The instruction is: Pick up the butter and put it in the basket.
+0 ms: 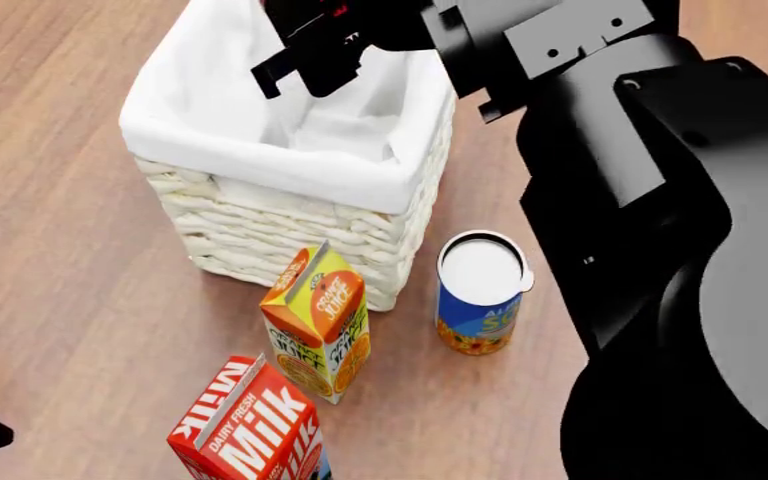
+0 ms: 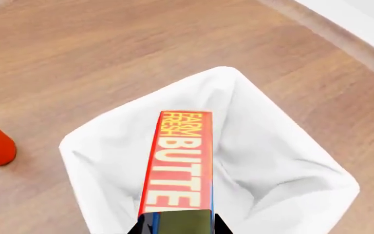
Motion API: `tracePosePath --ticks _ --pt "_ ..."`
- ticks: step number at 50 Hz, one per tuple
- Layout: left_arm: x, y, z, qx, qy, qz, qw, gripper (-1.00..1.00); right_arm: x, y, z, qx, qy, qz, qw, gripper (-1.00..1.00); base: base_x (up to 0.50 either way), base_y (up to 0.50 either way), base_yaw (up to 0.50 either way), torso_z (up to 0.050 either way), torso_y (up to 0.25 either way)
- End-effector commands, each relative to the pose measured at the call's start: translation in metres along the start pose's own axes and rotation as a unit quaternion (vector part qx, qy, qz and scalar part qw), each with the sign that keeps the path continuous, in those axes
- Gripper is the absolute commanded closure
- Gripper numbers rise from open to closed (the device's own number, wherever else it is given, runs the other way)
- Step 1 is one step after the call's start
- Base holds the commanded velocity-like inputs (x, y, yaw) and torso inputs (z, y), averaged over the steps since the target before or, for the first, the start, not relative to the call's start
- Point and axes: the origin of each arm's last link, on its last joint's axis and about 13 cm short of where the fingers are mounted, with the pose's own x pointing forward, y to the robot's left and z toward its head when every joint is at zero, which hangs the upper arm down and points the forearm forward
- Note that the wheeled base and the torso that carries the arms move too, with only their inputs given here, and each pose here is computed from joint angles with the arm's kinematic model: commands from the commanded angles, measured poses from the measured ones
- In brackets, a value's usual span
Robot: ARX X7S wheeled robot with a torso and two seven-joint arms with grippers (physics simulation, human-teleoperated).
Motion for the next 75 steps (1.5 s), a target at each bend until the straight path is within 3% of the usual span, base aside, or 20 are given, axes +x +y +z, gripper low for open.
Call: tracePosePath --ticks 1,49,75 --pt "-0.003 -0.002 0.001 -0.001 0.001 -0.002 1.000 -1.00 0.000 0.001 0.002 0.012 -0.016 -0.004 1.000 1.00 0.00 0.00 0.00 0.000 0.000" --pt "-0.015 -0.005 0.004 0.000 0.011 -0.013 1.000 -1.00 0.013 0.002 -0.032 0.095 0.026 0.027 0.995 1.00 0.00 0.00 0.00 0.001 0.001" --pt "-0.020 -0.007 0.005 0.001 0.012 -0.014 1.000 -1.00 0.012 0.000 -0.030 0.106 0.011 0.026 0.994 1.00 0.00 0.00 0.00 0.000 0.001"
